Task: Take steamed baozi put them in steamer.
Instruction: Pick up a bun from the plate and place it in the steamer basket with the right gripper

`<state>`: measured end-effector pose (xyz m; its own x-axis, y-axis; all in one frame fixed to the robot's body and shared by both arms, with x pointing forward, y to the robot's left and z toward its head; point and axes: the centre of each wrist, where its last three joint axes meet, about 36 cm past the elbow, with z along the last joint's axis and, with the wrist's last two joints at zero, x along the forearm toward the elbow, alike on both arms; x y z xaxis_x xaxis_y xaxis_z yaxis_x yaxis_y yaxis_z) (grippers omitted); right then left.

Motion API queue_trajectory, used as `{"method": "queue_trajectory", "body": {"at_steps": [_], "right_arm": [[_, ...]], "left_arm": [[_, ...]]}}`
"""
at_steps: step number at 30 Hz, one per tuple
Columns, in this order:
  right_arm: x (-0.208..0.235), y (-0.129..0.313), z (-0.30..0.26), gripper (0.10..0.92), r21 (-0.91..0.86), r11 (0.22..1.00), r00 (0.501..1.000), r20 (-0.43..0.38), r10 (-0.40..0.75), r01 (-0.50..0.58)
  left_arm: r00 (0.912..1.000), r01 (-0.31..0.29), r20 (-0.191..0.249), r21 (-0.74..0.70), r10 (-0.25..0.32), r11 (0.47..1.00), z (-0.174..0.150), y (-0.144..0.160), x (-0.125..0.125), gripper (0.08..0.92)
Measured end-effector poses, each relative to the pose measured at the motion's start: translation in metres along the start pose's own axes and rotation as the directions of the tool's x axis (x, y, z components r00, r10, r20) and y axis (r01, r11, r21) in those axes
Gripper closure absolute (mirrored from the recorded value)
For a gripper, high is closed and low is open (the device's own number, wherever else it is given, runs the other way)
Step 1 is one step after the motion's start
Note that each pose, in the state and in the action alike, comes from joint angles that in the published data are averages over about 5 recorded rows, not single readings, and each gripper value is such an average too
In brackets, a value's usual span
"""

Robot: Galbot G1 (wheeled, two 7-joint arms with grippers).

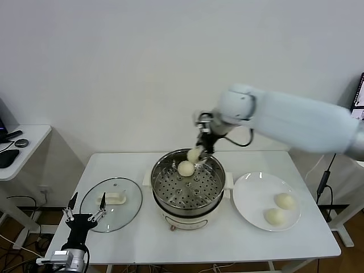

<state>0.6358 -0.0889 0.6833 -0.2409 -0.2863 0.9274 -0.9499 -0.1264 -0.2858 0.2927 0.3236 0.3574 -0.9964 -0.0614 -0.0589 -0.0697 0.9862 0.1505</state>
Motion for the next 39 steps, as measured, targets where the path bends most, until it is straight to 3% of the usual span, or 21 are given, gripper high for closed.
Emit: {"method": "queue_trajectory", "body": {"at_steps": [13, 26, 29, 39], "right_arm": [[-0.081, 0.003, -0.056, 0.555, -0.028, 0.998, 0.997, -0.04, -0.065, 0.064], [-0.116, 0.015, -0.075, 0.553, -0.033, 0.993, 0.993, -0.047, -0.112, 0.111], [-0.117, 0.015, -0.075, 0.511, -0.032, 0.993, 0.992, -0.054, -0.117, 0.115], [-0.094, 0.01, -0.069, 0.236, -0.021, 0.992, 0.99, -0.062, -0.126, 0.125]], "left_arm": [[0.9997, 0.024, -0.001, -0.003, -0.024, 1.0, 0.003, 0.007, 0.001, 0.177], [0.9996, 0.027, -0.005, -0.006, -0.027, 1.0, 0.006, 0.009, 0.001, 0.177], [0.9996, 0.027, -0.006, -0.005, -0.027, 1.0, 0.006, 0.008, 0.001, 0.177], [0.9998, 0.021, -0.004, -0.008, -0.021, 1.0, 0.006, 0.008, 0.0, 0.177]]}}
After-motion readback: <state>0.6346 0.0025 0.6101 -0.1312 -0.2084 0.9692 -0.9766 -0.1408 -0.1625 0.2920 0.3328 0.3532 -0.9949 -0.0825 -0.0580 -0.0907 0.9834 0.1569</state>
